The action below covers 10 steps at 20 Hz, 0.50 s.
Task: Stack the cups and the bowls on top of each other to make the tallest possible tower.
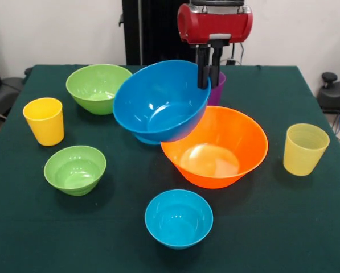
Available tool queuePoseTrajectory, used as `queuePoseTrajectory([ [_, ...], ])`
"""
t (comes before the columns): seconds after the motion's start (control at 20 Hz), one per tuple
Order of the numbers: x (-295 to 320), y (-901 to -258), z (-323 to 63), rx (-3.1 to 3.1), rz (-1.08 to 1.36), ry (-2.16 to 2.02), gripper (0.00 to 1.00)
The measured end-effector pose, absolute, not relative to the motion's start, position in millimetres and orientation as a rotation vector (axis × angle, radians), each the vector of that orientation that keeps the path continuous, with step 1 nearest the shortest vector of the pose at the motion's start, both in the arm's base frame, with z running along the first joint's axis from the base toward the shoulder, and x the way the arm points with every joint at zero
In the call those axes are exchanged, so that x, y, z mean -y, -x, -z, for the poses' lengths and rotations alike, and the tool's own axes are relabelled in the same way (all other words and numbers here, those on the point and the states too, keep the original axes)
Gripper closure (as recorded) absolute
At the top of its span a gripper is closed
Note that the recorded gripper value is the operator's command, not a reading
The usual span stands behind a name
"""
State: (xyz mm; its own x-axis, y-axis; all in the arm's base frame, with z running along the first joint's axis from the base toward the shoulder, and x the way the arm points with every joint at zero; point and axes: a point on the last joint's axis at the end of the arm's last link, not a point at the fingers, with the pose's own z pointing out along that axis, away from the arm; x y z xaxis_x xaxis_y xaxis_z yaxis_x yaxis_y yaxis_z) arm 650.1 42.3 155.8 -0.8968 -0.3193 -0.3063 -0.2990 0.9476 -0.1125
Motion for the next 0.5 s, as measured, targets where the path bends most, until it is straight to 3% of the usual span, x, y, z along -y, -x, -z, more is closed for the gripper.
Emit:
queuePoseTrajectory([
  [0.5,-47.2,-641.1,-158.2,-2.789,0.136,0.430,1.00],
])
